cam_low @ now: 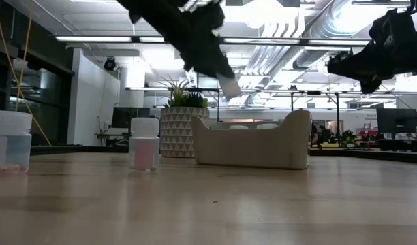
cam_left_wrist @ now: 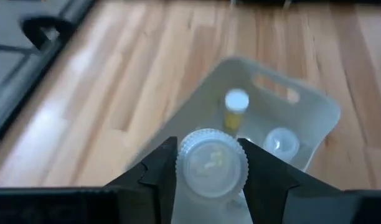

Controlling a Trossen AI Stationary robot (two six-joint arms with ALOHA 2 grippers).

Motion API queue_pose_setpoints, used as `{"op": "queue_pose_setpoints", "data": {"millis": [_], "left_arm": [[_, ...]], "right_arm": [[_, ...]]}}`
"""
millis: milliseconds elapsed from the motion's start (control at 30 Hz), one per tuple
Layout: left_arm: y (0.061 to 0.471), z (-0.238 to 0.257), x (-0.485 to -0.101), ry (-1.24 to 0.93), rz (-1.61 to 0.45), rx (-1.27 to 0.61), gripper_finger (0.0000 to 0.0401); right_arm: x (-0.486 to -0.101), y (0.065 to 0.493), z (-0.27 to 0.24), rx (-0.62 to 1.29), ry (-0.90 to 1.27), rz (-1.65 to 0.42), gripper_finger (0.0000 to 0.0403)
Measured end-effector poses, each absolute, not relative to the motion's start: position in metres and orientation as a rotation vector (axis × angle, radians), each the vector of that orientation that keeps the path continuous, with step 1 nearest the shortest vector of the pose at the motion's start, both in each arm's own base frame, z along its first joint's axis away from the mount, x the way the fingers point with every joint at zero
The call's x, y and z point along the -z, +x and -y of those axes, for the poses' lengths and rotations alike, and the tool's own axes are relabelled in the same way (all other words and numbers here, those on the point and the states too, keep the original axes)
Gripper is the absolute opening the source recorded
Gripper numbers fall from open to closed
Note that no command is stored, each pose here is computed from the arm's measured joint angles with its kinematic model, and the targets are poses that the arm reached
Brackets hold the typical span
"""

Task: Pick and place pill bottles into a basket
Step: Put the white pill bottle into the white bin, then put the transparent capsule bottle into the white bin

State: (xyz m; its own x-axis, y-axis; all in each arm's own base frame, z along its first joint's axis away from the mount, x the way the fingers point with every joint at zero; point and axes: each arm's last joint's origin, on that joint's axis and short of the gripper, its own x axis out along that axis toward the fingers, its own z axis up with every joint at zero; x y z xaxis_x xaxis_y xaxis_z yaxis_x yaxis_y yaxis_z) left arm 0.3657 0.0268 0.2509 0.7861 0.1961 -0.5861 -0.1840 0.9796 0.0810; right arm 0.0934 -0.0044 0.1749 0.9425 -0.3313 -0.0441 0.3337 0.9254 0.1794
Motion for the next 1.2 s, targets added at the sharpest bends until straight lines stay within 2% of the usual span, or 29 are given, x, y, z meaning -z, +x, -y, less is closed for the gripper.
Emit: {"op": "queue_pose_setpoints", "data": {"millis": [133,300,533,900,1200], "left_arm": [[0.374,-0.031,-0.228,0.010,-0.698,-0.207,0.0177],[0.380,-0.035,-0.205,-0.002,-0.773,-0.215,0.0191],[0.384,-0.034,-0.189,0.004,-0.821,-0.215,0.0181],[0.384,-0.036,-0.188,0.025,-0.825,-0.261,0.0215],[0.383,-0.036,-0.189,0.026,-0.823,-0.265,0.0214]], "right_arm": [[-0.174,0.093,0.004,0.342,0.185,-0.020,0.0003],[-0.174,0.093,0.004,0.342,0.184,-0.021,0.0004],[-0.174,0.093,0.004,0.343,0.184,-0.022,0.0003],[-0.174,0.093,0.004,0.343,0.183,-0.025,0.0003],[-0.174,0.093,0.004,0.343,0.183,-0.026,0.0004]]}}
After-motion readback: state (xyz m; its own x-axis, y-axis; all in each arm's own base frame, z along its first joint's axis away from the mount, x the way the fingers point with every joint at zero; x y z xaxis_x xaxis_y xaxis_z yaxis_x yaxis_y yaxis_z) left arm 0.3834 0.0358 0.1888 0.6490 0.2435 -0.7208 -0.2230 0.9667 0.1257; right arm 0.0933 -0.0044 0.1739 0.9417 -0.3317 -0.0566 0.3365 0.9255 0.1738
